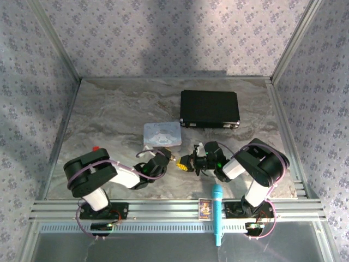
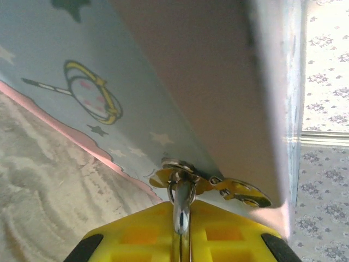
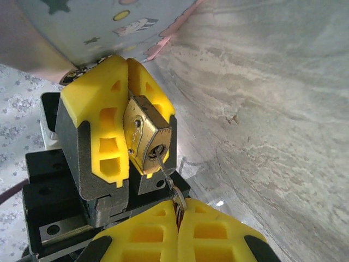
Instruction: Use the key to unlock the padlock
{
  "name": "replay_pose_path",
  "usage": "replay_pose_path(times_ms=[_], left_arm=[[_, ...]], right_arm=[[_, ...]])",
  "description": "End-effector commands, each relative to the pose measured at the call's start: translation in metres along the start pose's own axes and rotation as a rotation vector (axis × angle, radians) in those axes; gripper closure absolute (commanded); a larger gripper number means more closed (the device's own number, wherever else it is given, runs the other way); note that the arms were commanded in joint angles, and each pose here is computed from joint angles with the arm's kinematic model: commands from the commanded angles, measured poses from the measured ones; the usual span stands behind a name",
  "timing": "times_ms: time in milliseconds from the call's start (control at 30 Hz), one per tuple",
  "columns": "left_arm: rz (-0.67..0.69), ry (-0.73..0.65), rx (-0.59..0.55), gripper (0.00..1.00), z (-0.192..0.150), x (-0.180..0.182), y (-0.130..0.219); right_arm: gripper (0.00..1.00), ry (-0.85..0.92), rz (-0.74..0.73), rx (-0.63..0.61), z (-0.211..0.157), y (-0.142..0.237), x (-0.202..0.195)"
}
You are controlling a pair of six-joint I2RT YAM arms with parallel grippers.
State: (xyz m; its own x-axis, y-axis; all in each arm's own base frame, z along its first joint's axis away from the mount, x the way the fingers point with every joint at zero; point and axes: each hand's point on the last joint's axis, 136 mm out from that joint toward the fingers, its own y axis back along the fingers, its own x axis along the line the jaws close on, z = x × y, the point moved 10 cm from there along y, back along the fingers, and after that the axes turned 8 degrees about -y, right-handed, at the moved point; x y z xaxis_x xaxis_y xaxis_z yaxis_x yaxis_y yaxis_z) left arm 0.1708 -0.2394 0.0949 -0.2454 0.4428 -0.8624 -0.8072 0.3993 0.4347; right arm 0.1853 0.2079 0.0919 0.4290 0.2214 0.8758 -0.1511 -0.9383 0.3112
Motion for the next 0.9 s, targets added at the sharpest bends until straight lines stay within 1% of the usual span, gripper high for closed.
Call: replay_pose_path(times_ms=[0, 100, 167, 300, 433, 533, 600, 700, 867], left_arm=[[-0.154, 0.021, 0.148, 1.00, -0.022, -0.018, 0.009], [-0.169, 0.030, 0.155, 1.00, -0.020, -0.017, 0.011], [-0.169, 0.031, 0.178, 1.00, -0.022, -0.018, 0.010], [-0.212, 0.024, 0.228, 1.00, -0.028, -0.025, 0.010], [-0.211, 0.017, 0.224, 1.00, -0.027, -0.023, 0.011], [-0.214, 0.012, 0.247, 1.00, -0.031, -0.023, 0.010], [-0.244, 0.021, 0.252, 1.00, -0.033, -0.025, 0.009], [-0.284, 0.044, 0.264, 1.00, -0.035, -0.028, 0.008], [-0.260, 0.045, 0.260, 1.00, -0.036, -0.024, 0.009]], right_arm=[[1.00, 0.082, 0.143, 0.011, 0.004, -0.001, 0.031], [1.00, 0.102, 0.143, -0.005, 0.008, 0.005, 0.036], [1.00, 0.115, 0.117, -0.019, 0.009, 0.007, 0.036], [1.00, 0.126, 0.099, -0.026, 0.011, 0.012, 0.036], [1.00, 0.112, 0.103, -0.044, 0.016, 0.021, 0.032], [1.00, 0.125, 0.106, -0.035, 0.013, 0.017, 0.036], [1.00, 0.135, 0.114, -0.015, 0.010, 0.012, 0.039], [1.00, 0.127, 0.124, -0.023, 0.012, 0.011, 0.037], [1.00, 0.133, 0.123, -0.030, 0.012, 0.011, 0.038]])
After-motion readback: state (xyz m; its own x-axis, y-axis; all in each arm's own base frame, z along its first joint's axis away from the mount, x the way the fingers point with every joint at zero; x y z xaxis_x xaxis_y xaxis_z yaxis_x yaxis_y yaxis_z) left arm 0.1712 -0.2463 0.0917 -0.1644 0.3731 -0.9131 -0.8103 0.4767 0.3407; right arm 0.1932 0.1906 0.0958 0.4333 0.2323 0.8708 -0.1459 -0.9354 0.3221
